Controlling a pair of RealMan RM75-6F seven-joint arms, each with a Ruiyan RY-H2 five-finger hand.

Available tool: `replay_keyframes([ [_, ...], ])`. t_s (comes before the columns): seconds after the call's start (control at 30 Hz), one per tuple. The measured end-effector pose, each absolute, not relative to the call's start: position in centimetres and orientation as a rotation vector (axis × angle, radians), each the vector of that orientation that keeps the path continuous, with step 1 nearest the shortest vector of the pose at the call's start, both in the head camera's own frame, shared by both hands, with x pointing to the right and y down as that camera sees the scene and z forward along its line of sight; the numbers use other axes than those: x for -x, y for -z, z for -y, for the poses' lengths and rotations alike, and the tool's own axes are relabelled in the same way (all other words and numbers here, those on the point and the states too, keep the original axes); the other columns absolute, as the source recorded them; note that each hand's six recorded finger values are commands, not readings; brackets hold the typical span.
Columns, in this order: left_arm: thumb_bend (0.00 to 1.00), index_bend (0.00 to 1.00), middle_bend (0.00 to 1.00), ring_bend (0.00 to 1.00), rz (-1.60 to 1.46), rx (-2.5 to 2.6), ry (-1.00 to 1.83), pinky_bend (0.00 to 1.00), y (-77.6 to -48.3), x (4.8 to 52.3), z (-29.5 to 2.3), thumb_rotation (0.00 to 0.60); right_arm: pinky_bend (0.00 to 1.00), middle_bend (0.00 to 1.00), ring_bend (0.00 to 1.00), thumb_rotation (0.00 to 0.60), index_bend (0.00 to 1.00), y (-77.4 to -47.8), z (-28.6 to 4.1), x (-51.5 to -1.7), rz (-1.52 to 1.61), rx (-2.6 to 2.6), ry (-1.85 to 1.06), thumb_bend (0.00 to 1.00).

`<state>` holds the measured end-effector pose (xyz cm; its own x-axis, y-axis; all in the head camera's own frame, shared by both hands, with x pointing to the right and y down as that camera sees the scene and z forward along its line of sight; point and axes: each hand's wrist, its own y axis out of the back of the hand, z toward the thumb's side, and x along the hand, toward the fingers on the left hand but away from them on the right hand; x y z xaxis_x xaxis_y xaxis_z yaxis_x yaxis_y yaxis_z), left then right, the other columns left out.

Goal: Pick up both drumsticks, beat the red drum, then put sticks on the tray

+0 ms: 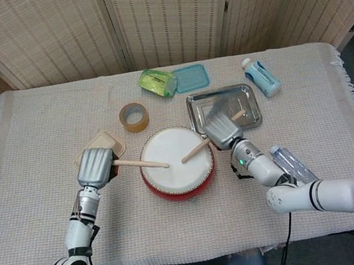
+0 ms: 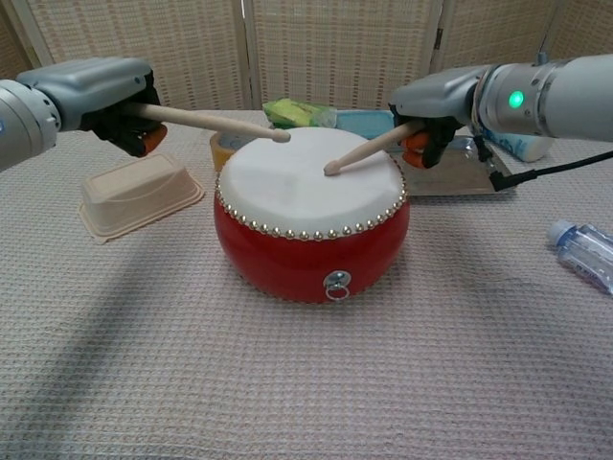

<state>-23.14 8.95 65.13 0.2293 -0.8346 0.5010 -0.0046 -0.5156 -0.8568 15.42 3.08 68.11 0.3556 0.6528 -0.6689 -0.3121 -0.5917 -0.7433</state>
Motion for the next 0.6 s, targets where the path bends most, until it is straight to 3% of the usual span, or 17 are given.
replay_keyframes([
  [0.27,0.72,1.0,1.0,1.0,-0.666,1.733,1.455,1.0,-68.5,22.4,-10.2,0.6,1.0,1.0,1.0,0.6,1.0,-64.0,-2.1,-15.5,0.426,1.775,-1.29,0.49],
  [0.6,0.72,1.0,1.0,1.0,-0.808,1.713,1.384,1.0,-64.8,23.2,-8.5,0.6,1.0,1.0,1.0,0.6,1.0,-68.2,-2.9,-16.8,0.304,1.706,-1.432,0.49],
])
